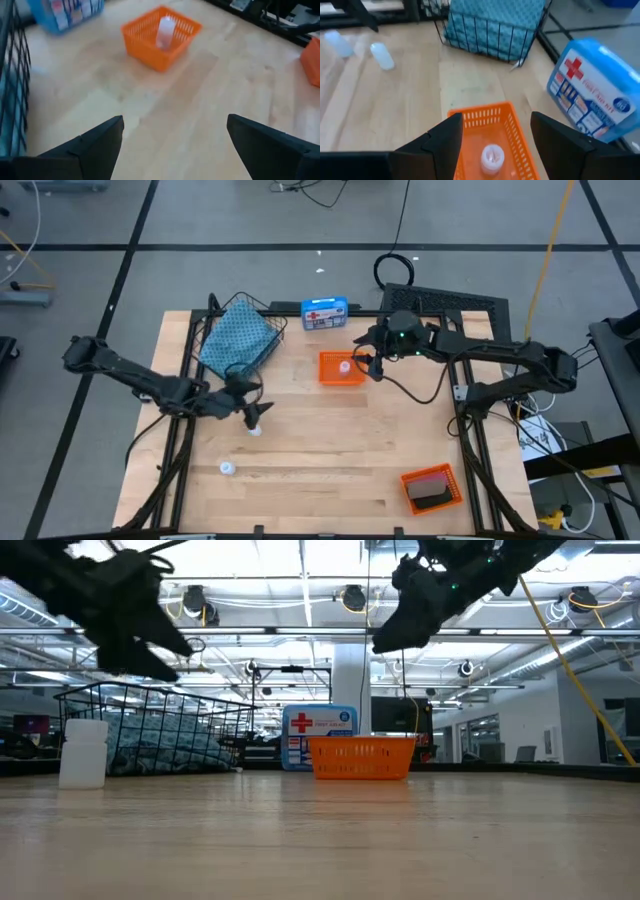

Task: Pick & place medical supplies in basket/bin
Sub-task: Put the top transparent pill bottle into the top orange bin

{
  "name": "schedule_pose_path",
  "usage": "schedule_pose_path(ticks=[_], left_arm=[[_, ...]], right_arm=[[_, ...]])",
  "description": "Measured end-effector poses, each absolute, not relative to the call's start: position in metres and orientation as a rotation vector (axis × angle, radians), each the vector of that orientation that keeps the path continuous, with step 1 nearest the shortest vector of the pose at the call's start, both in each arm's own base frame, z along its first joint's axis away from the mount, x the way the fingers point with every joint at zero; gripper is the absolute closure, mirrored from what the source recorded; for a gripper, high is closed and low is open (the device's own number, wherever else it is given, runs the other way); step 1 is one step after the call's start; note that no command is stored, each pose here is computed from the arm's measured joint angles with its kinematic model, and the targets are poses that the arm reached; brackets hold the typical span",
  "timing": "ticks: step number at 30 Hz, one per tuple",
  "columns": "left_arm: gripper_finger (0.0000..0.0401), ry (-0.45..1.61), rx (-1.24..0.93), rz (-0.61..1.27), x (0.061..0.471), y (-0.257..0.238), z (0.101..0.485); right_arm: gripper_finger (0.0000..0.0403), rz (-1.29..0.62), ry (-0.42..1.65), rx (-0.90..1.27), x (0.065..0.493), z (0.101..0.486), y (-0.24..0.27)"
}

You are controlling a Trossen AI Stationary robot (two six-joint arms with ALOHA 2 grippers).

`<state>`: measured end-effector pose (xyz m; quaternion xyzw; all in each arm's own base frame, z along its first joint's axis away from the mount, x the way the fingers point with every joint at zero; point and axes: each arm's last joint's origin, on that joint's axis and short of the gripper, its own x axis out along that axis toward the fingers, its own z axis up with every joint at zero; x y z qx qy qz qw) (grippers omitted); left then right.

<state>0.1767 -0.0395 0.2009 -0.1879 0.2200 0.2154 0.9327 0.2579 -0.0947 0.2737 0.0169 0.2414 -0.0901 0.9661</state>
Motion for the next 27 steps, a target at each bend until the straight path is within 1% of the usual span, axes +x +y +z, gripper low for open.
schedule_pose_path(ticks=[3,5,9,12,15,17,19,25,27], left_arm=[[0.0048,0.495,-0.446,0.422,0.159,-0.045,0.2],[0.0053,0.532,-0.466,0.373,0.151,-0.049,0.2],[0.0063,0.677,-0.491,0.29,0.135,-0.056,0.195],[0.007,0.83,-0.512,0.332,0.123,-0.057,0.185],[0.0075,0.932,-0.543,0.437,0.11,-0.054,0.176],[0.0078,0.952,-0.573,0.478,0.106,-0.054,0.171],[0.008,0.963,-0.586,0.479,0.104,-0.056,0.165],[0.0074,1.02,-0.641,0.378,0.1,-0.063,0.131],[0.0073,0.999,-0.64,0.335,0.099,-0.065,0.119]], right_arm=[[0.0181,-0.182,0.479,0.033,0.255,0.277,-0.093],[0.0181,-0.18,0.481,0.034,0.255,0.277,-0.092],[0.0181,-0.179,0.496,0.041,0.254,0.276,-0.092],[0.0181,-0.179,0.495,0.041,0.254,0.275,-0.092],[0.0181,-0.179,0.501,0.043,0.253,0.27,-0.092],[0.0181,-0.178,0.503,0.044,0.253,0.265,-0.091],[0.0181,-0.178,0.507,0.045,0.252,0.26,-0.091],[0.0181,-0.175,0.54,0.054,0.249,0.249,-0.09],[0.0181,-0.174,0.54,0.054,0.249,0.249,-0.089]])
